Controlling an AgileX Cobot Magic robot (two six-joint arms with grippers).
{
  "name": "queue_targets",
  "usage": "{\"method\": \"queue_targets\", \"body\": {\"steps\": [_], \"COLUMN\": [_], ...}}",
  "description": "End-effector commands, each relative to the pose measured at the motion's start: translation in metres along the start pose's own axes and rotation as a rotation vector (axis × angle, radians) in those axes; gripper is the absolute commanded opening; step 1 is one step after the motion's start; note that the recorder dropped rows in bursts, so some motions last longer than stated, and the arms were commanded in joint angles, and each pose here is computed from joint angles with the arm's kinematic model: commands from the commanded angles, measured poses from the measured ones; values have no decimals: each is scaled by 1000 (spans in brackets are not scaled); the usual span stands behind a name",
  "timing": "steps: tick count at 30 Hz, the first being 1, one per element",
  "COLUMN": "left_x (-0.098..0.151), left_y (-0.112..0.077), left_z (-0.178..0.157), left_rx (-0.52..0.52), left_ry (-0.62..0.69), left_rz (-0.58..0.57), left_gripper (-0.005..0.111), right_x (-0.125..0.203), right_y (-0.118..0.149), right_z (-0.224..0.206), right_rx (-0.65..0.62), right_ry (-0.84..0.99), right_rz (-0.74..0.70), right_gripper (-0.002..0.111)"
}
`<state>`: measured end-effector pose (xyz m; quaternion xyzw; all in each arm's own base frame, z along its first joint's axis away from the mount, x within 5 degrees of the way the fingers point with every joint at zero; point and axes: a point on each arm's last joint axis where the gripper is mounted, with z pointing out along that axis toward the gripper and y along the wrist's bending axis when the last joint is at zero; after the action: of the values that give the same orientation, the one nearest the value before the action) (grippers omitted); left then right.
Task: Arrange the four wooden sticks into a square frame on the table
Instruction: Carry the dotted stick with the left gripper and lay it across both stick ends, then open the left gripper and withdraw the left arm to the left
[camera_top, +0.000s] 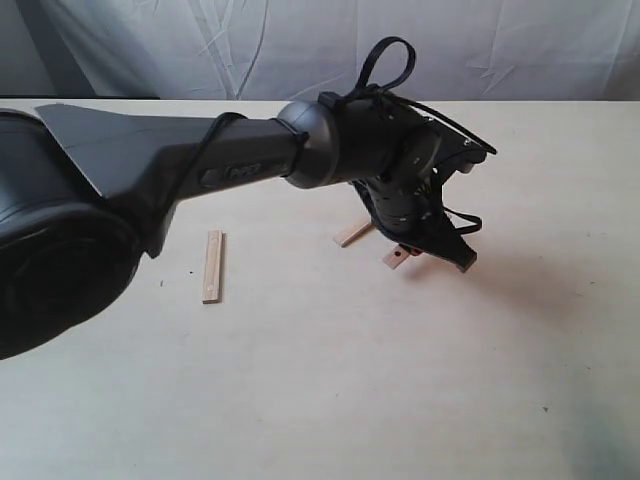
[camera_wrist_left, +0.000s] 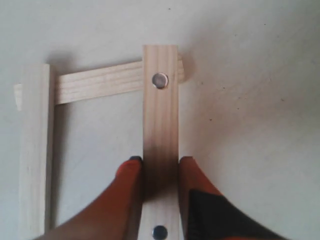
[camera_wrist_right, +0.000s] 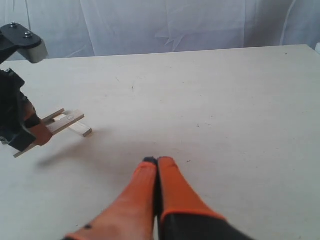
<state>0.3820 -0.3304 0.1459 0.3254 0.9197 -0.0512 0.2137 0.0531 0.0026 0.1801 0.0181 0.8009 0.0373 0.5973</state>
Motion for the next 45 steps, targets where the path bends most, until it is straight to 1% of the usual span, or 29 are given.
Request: {"method": "queue_targets", "body": {"steps": [1, 9, 12, 17, 19, 22, 28, 30, 32, 36, 38, 40, 44, 45], "left_x": [-1, -2, -2, -2, -2, -2, -2, -2, -2, -1, -2, -4, -10, -11], "left_y": [-1, -1, -1, -1, -1, -1, -1, -1, 0, 2, 4, 6, 14, 15], "left_z": [3, 2, 2, 2, 2, 2, 2, 2, 2, 0, -8, -19, -54, -63], "left_rx": [6, 7, 5, 6, 6, 7, 3, 3, -5, -27, -44, -64, -112, -124], "left_ry": [-11, -18, -18, -18, -20, -22, -23, -21, -22, -8, 0, 4, -3, -4], "left_rz": [-1, -3, -53, -63, -90, -111, -107, -107, -96, -78, -63, -50, -29, -25], "left_gripper": [0, 0, 0, 0, 0, 6, 30, 34, 35, 35, 33, 25, 3, 0], "right_x": [-1, -1, -1, -1, -1, -1, -1, -1, -1, -1, -1, -1, -1, -1], "right_y": [0, 0, 0, 0, 0, 0, 0, 0, 0, 0, 0, 0, 0, 0], "right_z": [0, 0, 0, 0, 0, 0, 0, 0, 0, 0, 0, 0, 0, 0], "right_rx": [4, 4, 4, 4, 4, 4, 4, 4, 4, 4, 5, 5, 5, 5], "right_ry": [-19, -19, -19, -19, -19, -19, -19, -19, -19, -19, -19, -19, -19, -19], "right_rz": [0, 0, 0, 2, 2, 2, 2, 2, 2, 2, 0, 0, 0, 0], "right_gripper": [0, 0, 0, 0, 0, 0, 0, 0, 0, 0, 0, 0, 0, 0]}}
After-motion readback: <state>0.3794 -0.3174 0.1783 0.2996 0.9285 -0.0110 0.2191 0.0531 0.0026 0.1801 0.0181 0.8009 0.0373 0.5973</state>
